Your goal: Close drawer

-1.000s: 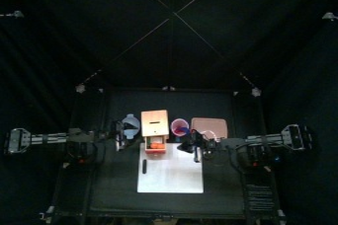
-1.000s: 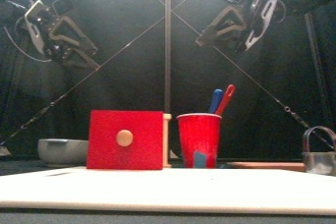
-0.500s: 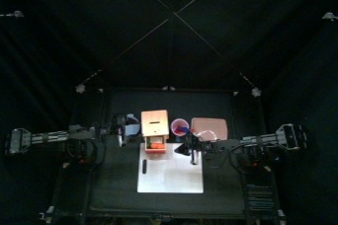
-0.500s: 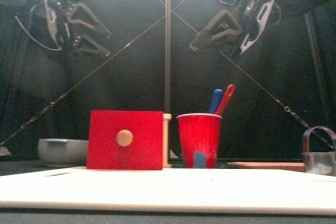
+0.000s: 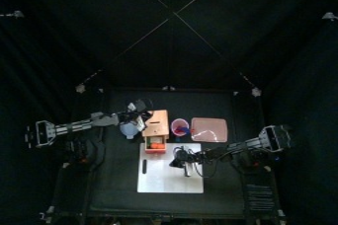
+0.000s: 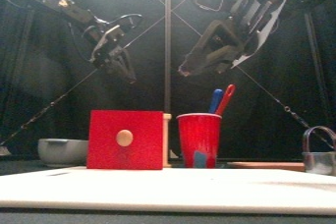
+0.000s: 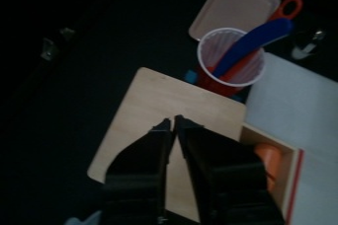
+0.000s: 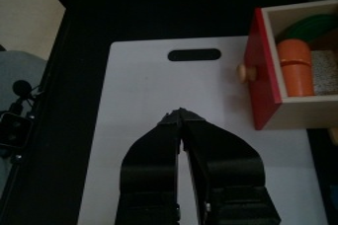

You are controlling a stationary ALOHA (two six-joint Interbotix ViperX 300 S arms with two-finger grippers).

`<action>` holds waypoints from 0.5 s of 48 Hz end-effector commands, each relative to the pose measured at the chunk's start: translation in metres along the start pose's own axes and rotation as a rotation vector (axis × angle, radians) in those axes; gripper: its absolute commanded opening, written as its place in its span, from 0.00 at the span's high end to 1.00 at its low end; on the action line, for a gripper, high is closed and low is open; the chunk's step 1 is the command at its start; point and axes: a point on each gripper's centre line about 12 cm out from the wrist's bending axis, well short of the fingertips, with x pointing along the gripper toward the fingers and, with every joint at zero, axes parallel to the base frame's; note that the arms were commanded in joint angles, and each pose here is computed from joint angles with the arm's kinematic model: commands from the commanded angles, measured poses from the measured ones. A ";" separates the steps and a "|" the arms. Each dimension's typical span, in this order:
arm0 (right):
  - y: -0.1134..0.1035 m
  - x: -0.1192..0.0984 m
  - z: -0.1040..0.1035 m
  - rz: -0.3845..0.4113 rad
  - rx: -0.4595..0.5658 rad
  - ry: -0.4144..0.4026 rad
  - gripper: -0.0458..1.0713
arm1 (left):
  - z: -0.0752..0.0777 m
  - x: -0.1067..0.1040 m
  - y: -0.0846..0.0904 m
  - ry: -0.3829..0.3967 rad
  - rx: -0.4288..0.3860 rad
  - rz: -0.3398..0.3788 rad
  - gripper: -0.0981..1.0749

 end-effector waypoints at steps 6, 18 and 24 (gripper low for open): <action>0.001 0.014 0.009 0.001 0.009 -0.009 0.76 | 0.016 0.015 0.022 0.058 0.062 0.075 0.64; -0.002 0.036 0.010 -0.011 0.011 0.018 0.78 | 0.011 0.052 0.035 0.259 0.247 0.112 0.64; -0.003 0.047 0.011 -0.018 0.012 0.036 0.78 | 0.014 0.066 0.046 0.318 0.303 0.125 0.64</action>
